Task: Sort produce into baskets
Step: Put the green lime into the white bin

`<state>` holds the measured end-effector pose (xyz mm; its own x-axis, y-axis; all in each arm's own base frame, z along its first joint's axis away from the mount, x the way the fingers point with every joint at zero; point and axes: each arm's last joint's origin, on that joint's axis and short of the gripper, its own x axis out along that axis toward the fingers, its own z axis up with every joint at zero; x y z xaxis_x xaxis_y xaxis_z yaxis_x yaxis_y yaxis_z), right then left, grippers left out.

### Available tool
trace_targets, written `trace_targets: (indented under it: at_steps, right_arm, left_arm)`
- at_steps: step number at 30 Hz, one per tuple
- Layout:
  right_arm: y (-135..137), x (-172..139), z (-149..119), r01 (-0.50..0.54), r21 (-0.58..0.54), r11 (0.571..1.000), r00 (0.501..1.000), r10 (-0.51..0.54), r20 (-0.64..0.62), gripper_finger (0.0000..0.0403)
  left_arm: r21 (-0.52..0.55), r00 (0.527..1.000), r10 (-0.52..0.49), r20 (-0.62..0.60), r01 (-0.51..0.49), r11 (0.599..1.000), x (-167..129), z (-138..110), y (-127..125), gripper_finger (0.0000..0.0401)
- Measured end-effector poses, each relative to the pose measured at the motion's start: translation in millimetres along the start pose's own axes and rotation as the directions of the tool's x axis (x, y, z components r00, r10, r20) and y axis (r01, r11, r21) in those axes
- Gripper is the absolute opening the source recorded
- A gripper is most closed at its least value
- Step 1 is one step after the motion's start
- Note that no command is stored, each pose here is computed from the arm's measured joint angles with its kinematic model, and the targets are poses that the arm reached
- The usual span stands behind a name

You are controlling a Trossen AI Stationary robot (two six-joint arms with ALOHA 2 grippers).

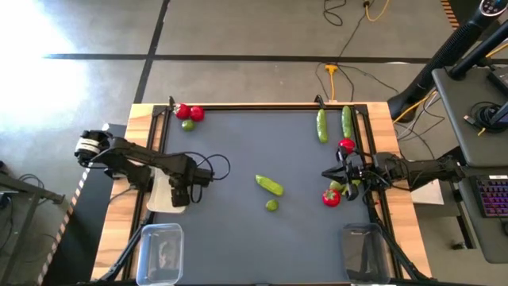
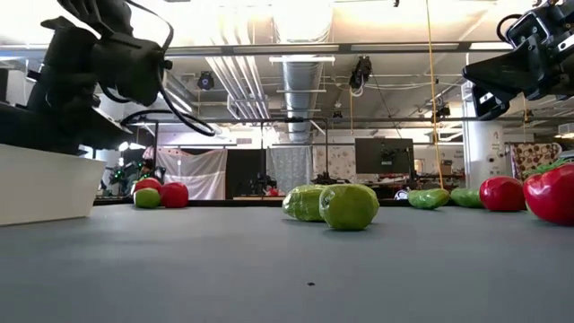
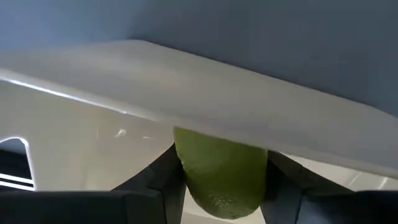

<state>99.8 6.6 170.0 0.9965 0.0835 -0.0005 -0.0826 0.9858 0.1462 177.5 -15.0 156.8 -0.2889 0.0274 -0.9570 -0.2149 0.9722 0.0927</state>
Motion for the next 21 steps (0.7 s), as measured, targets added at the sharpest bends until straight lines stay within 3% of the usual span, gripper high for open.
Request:
trace_targets:
  at_steps: [21]
  right_arm:
    - [0.0, 0.0, 0.1, 0.000, 0.000, 1.000, 1.000, 0.000, 0.000, 0.0009]
  left_arm:
    - [-0.062, 0.989, 0.057, 0.135, -0.049, 0.997, -17.7, -3.0, 4.1, 0.0174]
